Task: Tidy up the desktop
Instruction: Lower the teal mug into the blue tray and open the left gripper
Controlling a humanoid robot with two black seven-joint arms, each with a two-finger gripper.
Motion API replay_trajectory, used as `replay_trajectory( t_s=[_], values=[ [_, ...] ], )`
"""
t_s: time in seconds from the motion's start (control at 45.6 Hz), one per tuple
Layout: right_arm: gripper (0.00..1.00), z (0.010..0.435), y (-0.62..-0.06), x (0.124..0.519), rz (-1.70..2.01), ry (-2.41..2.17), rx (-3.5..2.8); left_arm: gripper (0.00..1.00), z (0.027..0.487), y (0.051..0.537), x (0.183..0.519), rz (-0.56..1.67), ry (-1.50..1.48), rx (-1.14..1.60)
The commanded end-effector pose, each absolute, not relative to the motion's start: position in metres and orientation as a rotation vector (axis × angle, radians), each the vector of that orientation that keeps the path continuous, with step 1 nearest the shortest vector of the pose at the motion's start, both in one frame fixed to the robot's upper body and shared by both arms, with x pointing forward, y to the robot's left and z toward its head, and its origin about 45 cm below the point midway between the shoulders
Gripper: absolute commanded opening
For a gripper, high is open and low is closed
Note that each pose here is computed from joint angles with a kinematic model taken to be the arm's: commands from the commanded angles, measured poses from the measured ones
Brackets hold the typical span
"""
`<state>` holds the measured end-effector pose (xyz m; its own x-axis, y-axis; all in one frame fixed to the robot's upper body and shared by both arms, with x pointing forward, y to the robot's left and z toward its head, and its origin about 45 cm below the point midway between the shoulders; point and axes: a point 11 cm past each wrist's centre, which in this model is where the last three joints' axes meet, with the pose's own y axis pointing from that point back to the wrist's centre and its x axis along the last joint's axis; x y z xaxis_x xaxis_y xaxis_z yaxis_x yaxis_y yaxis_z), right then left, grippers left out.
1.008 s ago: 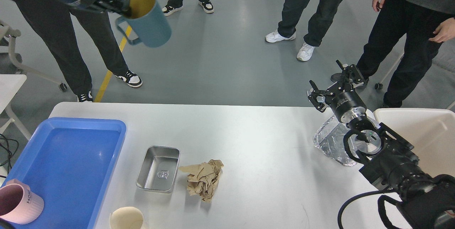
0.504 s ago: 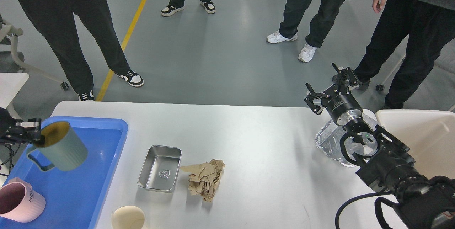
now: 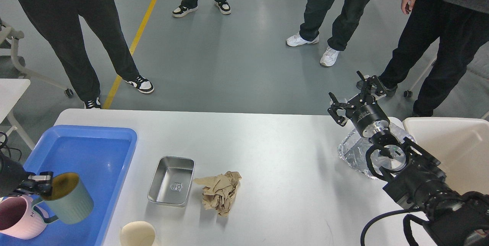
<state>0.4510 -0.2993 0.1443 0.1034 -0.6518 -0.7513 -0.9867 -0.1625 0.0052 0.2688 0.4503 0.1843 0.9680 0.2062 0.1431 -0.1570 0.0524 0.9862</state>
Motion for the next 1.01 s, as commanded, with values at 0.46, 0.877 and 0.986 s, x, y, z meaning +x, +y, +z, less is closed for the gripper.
replay_trajectory(
  t_s=[0.46, 0.877, 0.986],
  values=[
    [1.00, 0.139, -0.300, 0.448, 0.862, 1.603, -1.869, 0.01, 0.158, 0.453, 0.256, 0.243, -0.005, 1.569],
    [1.00, 0.140, -0.300, 0.448, 0.861, 1.602, -1.869, 0.07, 0.145, 0.444, 0.255, 0.257, -0.036, 1.563],
    [1.00, 0.140, -0.300, 0.448, 0.861, 1.602, -1.869, 0.12, 0.145, 0.444, 0.255, 0.257, -0.036, 1.563]
  ],
)
